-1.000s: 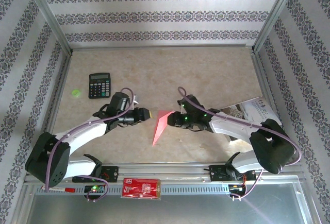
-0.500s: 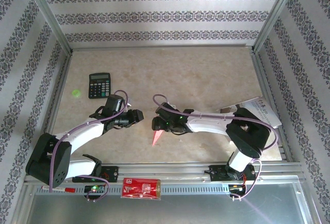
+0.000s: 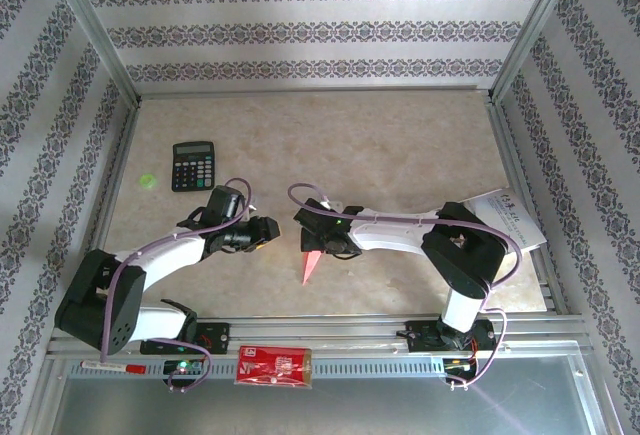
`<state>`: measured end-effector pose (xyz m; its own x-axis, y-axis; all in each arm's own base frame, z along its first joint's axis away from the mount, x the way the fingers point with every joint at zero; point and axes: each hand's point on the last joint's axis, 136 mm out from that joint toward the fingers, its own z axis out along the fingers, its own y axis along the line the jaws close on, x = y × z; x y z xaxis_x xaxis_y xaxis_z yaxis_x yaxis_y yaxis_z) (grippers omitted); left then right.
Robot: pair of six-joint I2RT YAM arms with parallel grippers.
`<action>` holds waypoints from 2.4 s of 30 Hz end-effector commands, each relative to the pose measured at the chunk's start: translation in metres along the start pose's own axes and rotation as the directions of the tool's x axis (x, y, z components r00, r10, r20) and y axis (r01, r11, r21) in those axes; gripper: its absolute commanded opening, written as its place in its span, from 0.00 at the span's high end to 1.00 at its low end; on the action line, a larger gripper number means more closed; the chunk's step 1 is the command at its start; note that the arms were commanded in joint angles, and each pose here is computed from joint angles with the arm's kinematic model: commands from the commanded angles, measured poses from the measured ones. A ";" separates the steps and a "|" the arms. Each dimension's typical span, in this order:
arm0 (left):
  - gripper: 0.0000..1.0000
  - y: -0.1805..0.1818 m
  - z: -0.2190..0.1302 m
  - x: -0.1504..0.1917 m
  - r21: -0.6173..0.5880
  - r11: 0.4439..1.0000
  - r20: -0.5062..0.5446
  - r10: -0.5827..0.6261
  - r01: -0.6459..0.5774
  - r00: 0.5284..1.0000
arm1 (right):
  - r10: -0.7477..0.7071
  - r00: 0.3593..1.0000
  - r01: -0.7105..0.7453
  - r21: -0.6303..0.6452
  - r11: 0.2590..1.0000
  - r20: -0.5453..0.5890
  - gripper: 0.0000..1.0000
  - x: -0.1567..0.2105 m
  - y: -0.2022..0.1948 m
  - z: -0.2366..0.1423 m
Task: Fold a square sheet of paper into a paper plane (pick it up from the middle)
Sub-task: Turn over a paper plane at the center of the table.
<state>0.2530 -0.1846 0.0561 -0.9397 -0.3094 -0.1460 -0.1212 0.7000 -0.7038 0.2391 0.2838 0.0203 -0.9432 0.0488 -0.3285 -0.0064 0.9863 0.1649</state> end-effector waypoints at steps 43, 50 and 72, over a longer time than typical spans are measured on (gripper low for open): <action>0.60 0.003 0.012 0.004 0.026 1.000 -0.059 -0.006 0.007 0.998 | 0.041 0.999 -0.041 0.013 0.999 0.012 0.85 -0.018 -0.045 -0.020; 0.58 -0.002 0.013 0.003 0.058 0.998 -0.058 -0.016 0.020 0.998 | 0.043 0.998 -0.037 -0.159 0.987 0.036 1.00 -0.032 -0.023 -0.033; 0.52 -0.017 0.006 0.000 0.095 0.995 0.011 -0.032 0.031 0.999 | 0.250 0.968 -0.222 -0.586 0.779 -0.035 1.00 -0.037 0.020 -0.003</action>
<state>0.2587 -0.1850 0.0630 -0.9215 -0.3610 -0.1435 -0.1384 0.6501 -0.7471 0.2662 0.2937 0.0305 -0.9376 0.2626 -0.2279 0.0339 0.7215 0.6916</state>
